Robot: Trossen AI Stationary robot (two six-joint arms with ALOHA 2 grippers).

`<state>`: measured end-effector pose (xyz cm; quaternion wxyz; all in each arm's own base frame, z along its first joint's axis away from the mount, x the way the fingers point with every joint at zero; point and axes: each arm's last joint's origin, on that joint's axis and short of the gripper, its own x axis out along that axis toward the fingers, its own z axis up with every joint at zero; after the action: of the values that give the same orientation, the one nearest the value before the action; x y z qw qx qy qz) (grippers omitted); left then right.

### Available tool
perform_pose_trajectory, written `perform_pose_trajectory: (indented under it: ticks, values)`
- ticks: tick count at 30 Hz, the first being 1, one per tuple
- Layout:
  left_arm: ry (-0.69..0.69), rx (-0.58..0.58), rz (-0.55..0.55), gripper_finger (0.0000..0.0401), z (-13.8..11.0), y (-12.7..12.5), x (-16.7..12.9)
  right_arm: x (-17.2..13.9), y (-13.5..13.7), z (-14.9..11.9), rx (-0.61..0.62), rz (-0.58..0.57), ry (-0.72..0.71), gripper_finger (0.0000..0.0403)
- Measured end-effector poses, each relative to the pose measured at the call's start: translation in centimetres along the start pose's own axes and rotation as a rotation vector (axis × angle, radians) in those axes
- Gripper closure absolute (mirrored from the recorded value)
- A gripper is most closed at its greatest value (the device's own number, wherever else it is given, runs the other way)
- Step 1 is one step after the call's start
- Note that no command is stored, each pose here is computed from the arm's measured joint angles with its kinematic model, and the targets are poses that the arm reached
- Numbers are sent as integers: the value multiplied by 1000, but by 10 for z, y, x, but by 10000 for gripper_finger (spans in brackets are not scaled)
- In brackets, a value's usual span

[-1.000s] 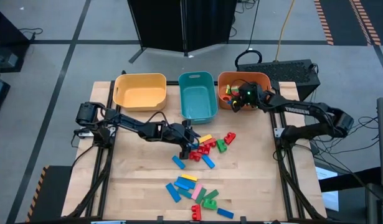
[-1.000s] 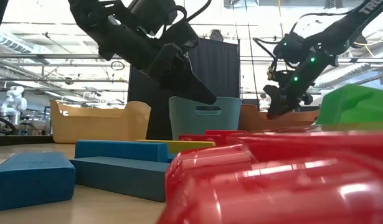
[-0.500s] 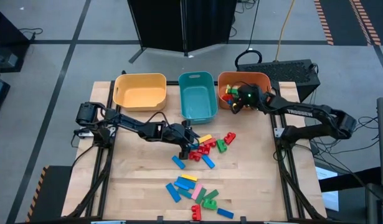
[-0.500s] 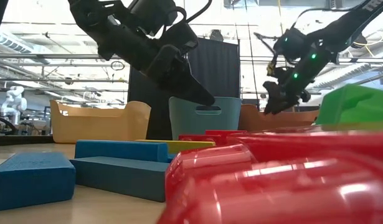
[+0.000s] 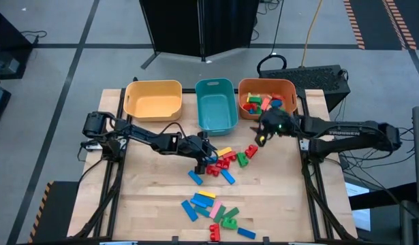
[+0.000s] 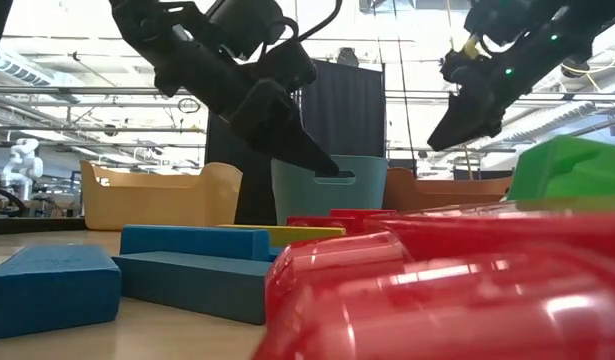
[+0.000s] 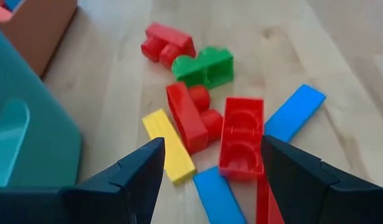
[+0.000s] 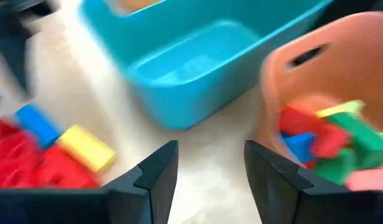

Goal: Sort blocks by size
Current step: Put the red 2 stud game piece into the blue bin

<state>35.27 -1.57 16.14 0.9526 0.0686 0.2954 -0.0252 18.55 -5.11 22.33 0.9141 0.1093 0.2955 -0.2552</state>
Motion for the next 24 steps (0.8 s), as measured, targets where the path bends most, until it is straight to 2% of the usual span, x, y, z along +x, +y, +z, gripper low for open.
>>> perform_pose_trajectory:
  ticks: [6, 12, 18, 24]
  values:
    - [58, 42, 105, 145, -5, 8, 0, -2, 29, -7, -108, 121, 9, 234]
    - [61, 29, 157, 145, -7, 29, -1, 1, 41, -11, -195, 165, 17, 234]
    - [56, -7, 145, 145, -8, 35, -1, 14, 54, -14, -156, 346, 67, 234]
    - [57, -34, 117, 145, -7, 23, -1, 27, 71, -35, -194, 370, 216, 234]
